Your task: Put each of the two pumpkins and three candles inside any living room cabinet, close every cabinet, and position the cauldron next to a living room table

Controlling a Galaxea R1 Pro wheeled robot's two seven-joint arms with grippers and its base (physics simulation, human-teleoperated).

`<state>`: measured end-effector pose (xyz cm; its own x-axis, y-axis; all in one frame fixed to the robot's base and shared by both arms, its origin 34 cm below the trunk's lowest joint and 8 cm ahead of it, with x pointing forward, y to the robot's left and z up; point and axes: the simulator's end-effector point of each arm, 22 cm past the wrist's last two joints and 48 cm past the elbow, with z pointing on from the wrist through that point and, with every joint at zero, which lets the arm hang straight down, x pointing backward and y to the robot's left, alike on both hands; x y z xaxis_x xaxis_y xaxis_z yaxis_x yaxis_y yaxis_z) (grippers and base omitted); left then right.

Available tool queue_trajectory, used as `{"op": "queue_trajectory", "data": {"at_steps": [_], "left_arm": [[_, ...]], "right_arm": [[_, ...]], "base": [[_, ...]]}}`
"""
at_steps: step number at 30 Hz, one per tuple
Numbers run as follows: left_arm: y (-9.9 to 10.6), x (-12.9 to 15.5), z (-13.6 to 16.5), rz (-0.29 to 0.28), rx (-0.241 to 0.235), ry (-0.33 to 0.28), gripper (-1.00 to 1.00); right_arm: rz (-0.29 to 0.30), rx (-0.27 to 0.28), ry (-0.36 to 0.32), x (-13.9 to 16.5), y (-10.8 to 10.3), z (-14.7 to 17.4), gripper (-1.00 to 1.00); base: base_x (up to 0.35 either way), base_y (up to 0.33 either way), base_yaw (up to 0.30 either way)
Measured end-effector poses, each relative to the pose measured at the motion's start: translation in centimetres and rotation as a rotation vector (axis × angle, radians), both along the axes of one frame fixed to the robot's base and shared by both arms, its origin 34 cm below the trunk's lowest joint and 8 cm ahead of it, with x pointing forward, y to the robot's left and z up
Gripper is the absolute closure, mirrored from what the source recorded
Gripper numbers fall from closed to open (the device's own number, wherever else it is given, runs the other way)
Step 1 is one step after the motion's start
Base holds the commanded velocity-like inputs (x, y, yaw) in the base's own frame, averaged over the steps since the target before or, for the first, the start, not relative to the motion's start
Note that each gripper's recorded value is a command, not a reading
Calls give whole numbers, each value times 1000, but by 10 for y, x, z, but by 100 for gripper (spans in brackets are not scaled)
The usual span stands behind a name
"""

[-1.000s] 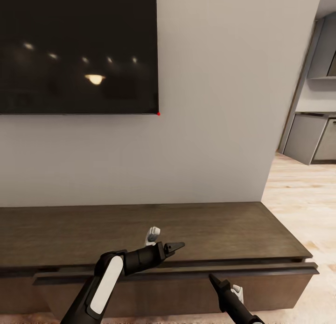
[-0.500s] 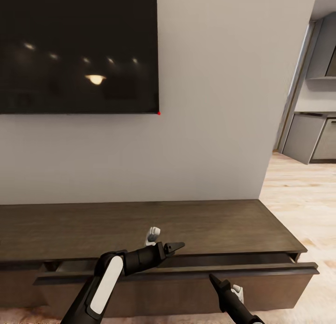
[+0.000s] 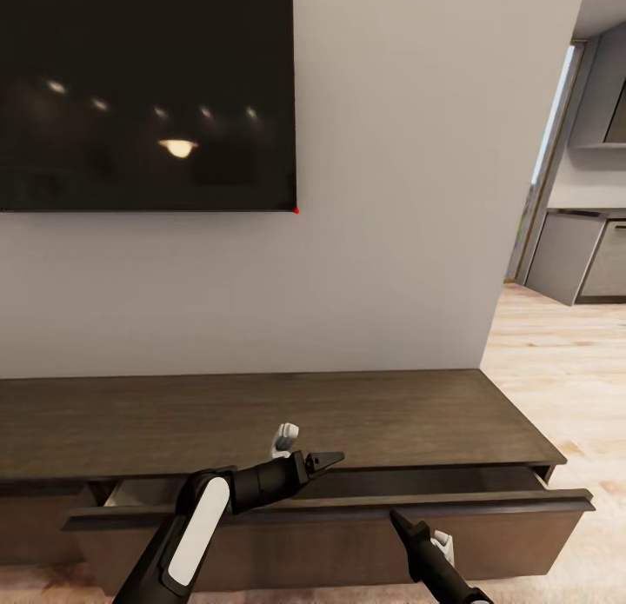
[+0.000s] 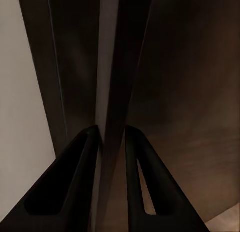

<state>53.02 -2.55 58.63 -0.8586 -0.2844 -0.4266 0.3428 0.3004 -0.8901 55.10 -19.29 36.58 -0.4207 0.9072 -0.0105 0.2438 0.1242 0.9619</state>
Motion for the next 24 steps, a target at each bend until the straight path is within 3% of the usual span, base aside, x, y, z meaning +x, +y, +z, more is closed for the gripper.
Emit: {"op": "queue_trajectory", "data": {"at_steps": [24], "left_arm": [[0,0,0,0,0,0,-100]], "right_arm": [[-1,-2,-1,0,0,0,100]], "base": [[-26,0,0]]}}
